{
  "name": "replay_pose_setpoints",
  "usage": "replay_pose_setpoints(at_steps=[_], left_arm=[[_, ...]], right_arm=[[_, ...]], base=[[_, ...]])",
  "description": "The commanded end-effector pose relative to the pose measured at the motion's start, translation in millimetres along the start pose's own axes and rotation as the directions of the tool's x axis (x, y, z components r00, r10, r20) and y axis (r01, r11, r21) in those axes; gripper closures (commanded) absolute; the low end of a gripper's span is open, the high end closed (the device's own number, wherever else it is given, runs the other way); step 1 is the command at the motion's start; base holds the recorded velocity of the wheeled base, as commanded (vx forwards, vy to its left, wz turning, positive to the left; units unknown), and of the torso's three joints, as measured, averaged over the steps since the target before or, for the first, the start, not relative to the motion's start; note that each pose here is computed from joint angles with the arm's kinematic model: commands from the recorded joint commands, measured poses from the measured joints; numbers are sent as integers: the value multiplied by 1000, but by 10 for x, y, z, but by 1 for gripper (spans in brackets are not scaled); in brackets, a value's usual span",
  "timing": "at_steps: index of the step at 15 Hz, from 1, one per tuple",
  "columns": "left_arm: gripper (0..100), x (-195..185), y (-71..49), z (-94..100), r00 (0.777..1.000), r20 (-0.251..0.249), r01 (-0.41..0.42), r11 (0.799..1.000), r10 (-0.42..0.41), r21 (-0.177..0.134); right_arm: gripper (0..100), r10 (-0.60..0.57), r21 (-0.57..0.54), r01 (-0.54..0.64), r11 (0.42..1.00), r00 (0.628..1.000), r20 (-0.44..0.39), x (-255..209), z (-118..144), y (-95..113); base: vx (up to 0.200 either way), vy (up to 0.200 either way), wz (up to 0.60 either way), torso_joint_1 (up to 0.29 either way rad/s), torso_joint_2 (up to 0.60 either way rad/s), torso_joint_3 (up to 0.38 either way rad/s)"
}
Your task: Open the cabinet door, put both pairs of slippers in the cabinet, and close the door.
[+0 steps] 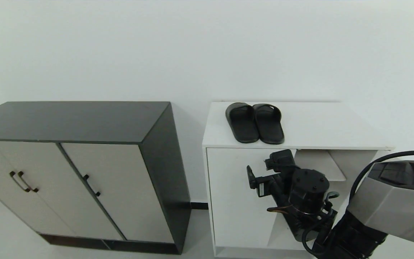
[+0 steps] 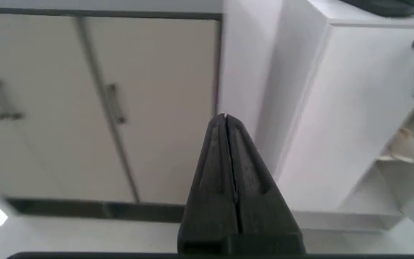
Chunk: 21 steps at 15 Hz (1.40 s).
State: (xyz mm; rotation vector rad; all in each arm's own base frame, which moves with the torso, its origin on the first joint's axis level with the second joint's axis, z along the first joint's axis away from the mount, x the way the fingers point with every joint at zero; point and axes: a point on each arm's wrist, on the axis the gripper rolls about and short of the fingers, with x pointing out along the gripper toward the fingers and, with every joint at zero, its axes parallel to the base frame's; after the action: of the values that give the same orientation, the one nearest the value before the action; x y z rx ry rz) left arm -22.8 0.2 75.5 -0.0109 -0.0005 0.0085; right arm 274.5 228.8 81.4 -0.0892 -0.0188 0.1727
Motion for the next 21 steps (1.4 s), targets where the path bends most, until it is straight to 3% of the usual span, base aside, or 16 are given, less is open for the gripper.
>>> replay_pose_setpoints(at_steps=[1,4,6,8,9,11,13,18,21], left_arm=[[100,0,0,1,1000,1,-1,1000,1,0],[100,0,0,1,1000,1,-2,1000,2,0],[100,0,0,1,1000,1,-1,1000,1,0],[100,0,0,1,1000,1,-1,1000,1,2],[100,0,0,1,1000,1,-1,1000,1,2],[100,0,0,1,1000,1,-1,1000,1,-3],[100,0,0,1,1000,1,-1,1000,1,-1],[100,0,0,1,1000,1,1,1000,-1,3],[100,0,0,1,1000,1,1,1000,-1,3]], right_arm=[[0,6,-6,-6,1000,1000,0,-1,-2,10],[0,7,-27,-6,1000,1000,25,1,54,25],[0,6,7,-7,1000,997,75,16,340,33],[0,25,24,-26,999,998,53,-28,635,42],[0,40,44,-41,998,999,32,-69,757,56],[0,69,113,-55,992,989,-128,-174,1156,48],[0,61,178,-24,984,976,-207,-177,1402,57],[0,-4,177,45,983,975,-224,-41,1439,105],[0,-24,172,65,983,973,-230,21,1405,69]], base=[[0,0,0,-85,242,115],[0,0,0,-26,71,42],[0,0,0,0,0,0],[0,0,0,0,0,0],[0,0,0,0,0,0],[0,0,0,0,0,0],[0,0,0,0,0,0],[0,0,0,0,0,0],[200,0,0,-9,5,7]])
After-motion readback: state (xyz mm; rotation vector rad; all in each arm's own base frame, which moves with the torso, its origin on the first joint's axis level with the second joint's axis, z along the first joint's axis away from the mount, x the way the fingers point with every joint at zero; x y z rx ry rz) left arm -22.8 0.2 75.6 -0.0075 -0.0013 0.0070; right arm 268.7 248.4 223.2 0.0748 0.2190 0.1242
